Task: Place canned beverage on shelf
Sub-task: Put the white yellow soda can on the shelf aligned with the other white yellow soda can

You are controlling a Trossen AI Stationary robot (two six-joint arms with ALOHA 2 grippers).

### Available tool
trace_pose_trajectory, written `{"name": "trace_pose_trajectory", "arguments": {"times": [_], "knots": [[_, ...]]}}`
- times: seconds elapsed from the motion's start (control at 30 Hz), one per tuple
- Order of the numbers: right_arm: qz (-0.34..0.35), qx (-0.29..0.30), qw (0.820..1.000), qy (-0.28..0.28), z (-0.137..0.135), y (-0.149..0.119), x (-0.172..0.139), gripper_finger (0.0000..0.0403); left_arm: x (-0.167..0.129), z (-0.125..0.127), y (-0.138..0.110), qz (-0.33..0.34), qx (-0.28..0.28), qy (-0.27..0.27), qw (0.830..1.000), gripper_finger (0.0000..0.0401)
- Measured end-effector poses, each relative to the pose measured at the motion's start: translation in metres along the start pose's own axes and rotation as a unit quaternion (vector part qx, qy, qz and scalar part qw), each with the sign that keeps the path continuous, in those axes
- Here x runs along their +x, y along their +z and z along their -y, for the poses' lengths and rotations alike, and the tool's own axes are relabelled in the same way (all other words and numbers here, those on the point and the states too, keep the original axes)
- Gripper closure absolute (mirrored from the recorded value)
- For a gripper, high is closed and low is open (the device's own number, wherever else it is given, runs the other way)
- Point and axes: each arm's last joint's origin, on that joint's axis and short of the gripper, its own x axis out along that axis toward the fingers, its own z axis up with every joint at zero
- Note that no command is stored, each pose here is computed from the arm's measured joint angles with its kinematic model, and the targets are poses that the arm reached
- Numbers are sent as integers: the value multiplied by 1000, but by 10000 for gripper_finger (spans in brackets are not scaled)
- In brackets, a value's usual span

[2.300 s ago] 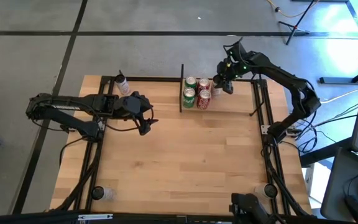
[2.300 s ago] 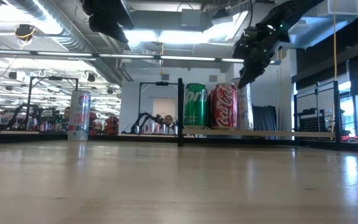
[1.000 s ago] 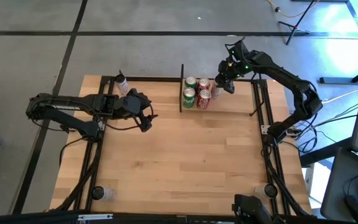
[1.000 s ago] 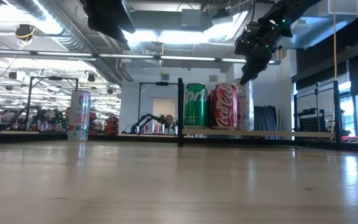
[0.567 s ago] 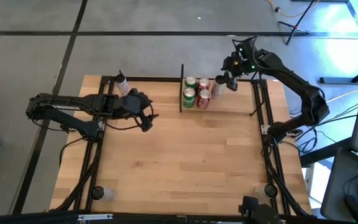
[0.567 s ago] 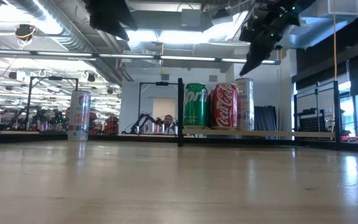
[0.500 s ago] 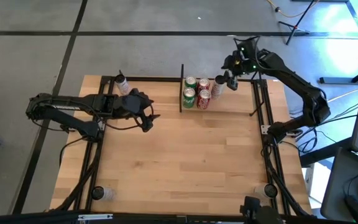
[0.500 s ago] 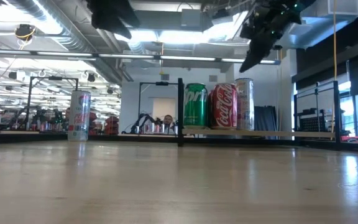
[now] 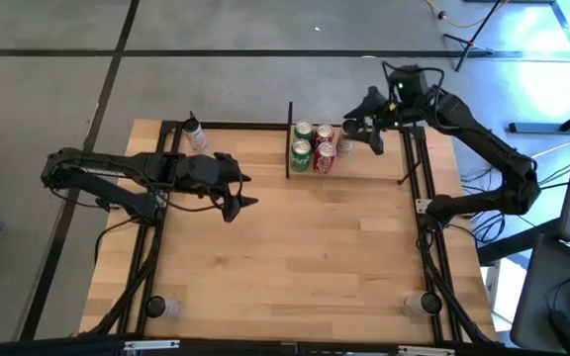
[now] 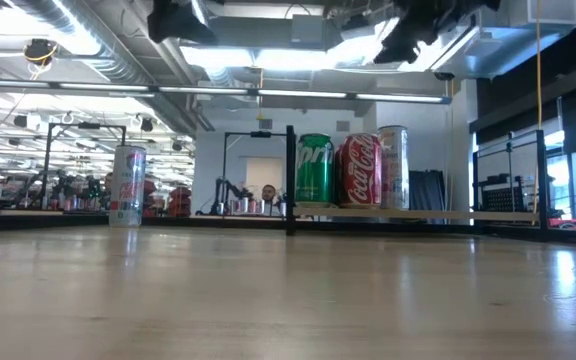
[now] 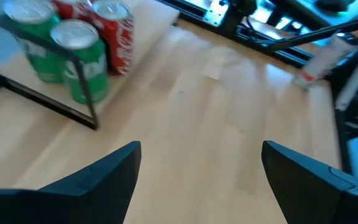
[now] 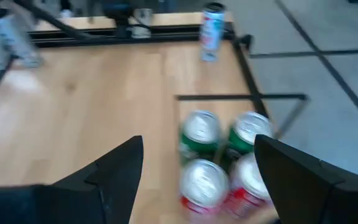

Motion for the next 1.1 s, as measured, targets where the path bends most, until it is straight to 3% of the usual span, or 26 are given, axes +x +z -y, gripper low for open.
{"name": "trace_pose_trajectory", "arguments": {"times": [0.3, 0.43, 0.53, 0.83, 1.1], "knots": [[-10, -38, 993, 110, -50, 14, 36, 110, 0, 11, -2, -10, -10, -57, 998, 80], [-3, -48, 988, 149, -79, 23, 46, 110, -1, 17, -4, -11, 34, -71, 997, 80], [-7, -35, 988, 151, -99, 27, 51, 110, -4, 26, -10, -17, 57, -80, 995, 80], [-5, 34, 992, 123, -147, 38, 72, 110, -28, 63, -54, -129, 81, -130, 980, 80], [-4, 82, 982, 169, -192, 41, 97, 110, -29, 95, -74, -161, 83, -194, 964, 67]]}}
